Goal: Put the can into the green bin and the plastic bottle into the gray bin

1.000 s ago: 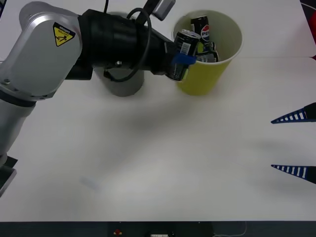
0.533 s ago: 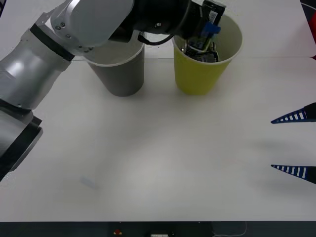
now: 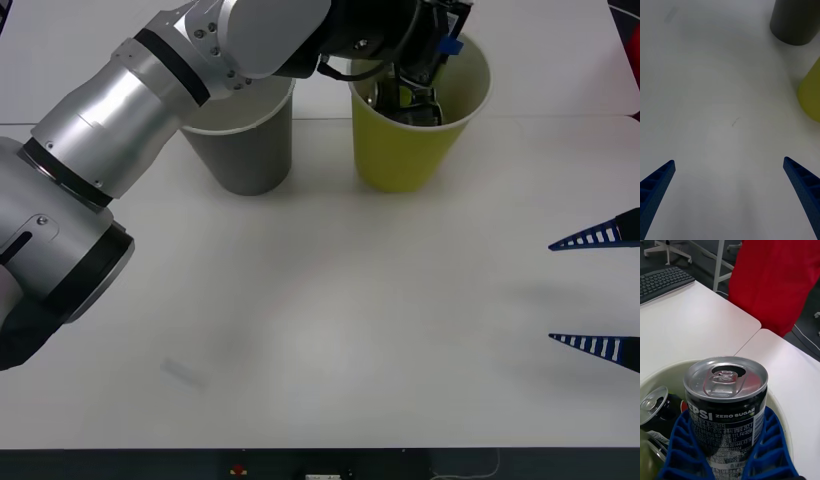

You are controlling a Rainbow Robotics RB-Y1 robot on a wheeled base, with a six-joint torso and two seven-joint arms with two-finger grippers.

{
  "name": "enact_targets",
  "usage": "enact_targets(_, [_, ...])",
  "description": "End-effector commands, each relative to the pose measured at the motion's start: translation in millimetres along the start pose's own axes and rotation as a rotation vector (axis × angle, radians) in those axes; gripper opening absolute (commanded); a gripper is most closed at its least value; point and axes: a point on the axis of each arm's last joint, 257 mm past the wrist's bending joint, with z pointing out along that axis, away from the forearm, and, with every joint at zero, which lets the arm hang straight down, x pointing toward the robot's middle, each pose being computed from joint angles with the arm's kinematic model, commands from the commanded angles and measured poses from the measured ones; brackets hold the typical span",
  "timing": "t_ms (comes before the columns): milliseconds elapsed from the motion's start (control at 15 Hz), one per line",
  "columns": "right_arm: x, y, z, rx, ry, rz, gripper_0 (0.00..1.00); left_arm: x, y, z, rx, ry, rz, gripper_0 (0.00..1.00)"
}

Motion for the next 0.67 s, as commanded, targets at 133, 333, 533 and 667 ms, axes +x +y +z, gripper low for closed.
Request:
enact_targets(133, [0.0,0.0,0.0,0.000,0.000,0.000,1.00,0.1,-6.8,0.2,0.028,-0.005,0.005,1.00])
enact_targets(333, [0.0,0.0,0.0,0.000,0.000,0.000,1.00,9.3,-8.4,-5.4,0.075,-0.013,0.014,1.00])
enact_targets(533, [0.0,0.0,0.0,0.000,0.000,0.000,1.00,21.9,-4.1,-29.4,0.109,-0.041,0.054,1.00])
enact_targets(667, [0.0,0.0,0.0,0.000,0.000,0.000,1.00,39.9,-4.0,-51.5,0.134,-0.054,0.085,1.00])
